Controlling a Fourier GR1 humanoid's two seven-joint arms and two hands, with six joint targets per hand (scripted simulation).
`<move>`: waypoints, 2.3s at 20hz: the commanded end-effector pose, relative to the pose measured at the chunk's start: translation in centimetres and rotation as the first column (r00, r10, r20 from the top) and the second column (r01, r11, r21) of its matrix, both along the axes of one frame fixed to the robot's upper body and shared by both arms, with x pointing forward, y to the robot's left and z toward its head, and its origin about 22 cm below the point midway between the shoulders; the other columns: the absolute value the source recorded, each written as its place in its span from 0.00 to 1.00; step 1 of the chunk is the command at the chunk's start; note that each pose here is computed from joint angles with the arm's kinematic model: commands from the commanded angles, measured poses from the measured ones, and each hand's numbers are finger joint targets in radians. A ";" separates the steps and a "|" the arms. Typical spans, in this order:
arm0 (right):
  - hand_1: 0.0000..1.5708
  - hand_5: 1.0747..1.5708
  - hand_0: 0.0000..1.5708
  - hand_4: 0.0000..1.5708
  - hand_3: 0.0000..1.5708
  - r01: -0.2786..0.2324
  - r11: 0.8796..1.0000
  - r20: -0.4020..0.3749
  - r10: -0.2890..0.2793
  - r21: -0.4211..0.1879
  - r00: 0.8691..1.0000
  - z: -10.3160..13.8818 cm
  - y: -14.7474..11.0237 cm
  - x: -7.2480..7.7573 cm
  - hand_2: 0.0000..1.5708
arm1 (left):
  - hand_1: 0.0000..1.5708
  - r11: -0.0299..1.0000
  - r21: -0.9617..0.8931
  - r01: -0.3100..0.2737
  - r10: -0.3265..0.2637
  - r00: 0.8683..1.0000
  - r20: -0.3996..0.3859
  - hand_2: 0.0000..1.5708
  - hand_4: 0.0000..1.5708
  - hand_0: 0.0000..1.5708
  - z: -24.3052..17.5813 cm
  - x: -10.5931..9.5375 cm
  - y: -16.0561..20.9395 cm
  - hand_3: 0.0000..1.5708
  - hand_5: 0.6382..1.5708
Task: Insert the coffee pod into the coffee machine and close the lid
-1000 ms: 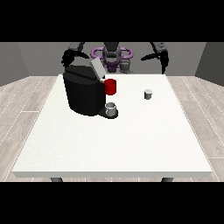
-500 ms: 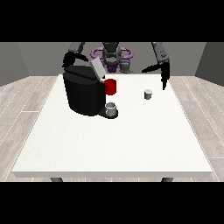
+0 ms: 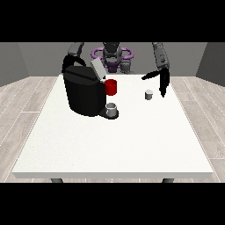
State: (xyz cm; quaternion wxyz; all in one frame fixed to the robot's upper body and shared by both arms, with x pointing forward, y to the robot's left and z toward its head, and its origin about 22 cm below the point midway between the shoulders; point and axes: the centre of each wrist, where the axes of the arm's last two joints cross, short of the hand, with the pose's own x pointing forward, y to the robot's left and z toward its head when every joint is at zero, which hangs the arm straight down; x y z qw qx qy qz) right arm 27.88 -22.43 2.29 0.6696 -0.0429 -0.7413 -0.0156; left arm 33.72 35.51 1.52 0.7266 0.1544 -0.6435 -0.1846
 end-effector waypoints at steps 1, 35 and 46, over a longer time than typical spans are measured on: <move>0.00 1.00 0.00 0.27 0.00 0.008 1.000 -0.026 -0.008 -0.009 1.000 0.6 0.7 1.5 0.00 | 0.00 0.998 0.042 0.050 -0.048 0.998 -0.041 0.13 0.00 0.00 -0.9 1.3 -3.3 0.00 1.00; 0.00 1.00 0.00 0.26 0.00 -0.031 0.999 0.007 0.031 0.020 0.999 0.6 0.9 0.5 0.00 | 0.62 0.863 0.506 -0.005 -0.004 1.000 0.017 0.67 0.20 0.62 -4.2 0.4 2.1 0.51 1.00; 0.00 1.00 0.00 0.31 0.00 0.030 0.999 -0.062 -0.029 0.027 0.998 -2.9 -0.2 1.8 0.00 | 0.89 0.865 0.480 0.147 -0.233 0.964 0.125 0.91 0.38 0.89 4.5 6.4 -1.3 0.87 1.00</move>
